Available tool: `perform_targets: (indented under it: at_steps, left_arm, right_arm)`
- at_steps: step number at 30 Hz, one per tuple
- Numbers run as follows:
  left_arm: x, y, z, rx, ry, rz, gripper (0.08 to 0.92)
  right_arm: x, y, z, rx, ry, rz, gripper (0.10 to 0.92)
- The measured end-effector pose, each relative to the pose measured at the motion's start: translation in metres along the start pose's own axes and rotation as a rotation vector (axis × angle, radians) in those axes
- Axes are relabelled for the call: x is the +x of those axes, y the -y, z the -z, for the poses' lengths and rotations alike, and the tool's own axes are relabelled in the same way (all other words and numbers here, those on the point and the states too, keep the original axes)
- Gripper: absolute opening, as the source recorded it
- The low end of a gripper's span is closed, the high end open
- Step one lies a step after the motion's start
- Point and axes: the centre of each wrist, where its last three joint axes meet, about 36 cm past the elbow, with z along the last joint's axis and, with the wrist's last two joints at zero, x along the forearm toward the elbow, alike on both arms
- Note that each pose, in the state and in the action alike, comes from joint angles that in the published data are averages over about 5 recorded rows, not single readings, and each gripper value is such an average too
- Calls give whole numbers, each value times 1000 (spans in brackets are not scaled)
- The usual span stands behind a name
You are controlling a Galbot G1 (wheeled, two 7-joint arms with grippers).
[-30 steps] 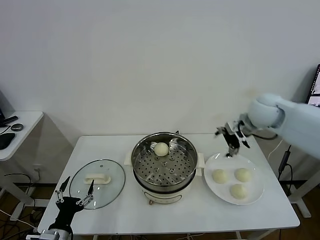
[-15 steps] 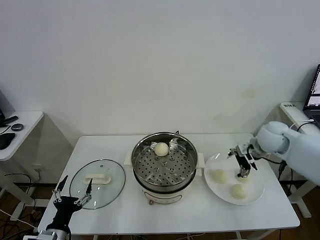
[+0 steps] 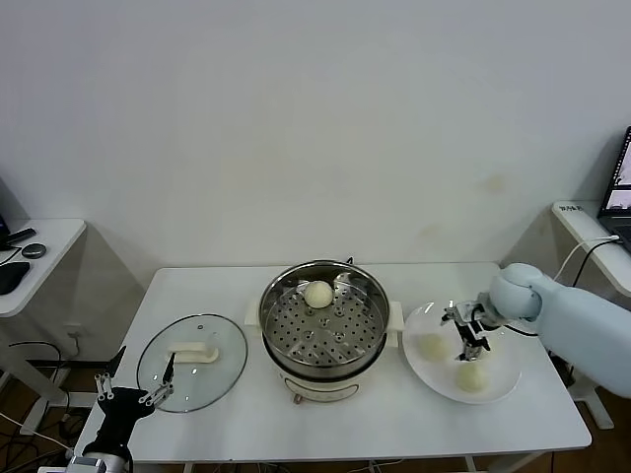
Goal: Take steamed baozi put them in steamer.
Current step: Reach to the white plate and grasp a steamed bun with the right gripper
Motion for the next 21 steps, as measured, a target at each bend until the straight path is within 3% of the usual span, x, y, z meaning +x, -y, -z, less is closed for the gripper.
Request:
perform_targets:
  at_steps: [12,21]
  left_arm:
    - [1,-5,0,-15,2,15,823]
    - [0,-4,0,-12,3,16,823]
  right_arm:
    - [-27,8,10,-2,-12,37,790]
    - [-29,10,11,-18,-21,50,548]
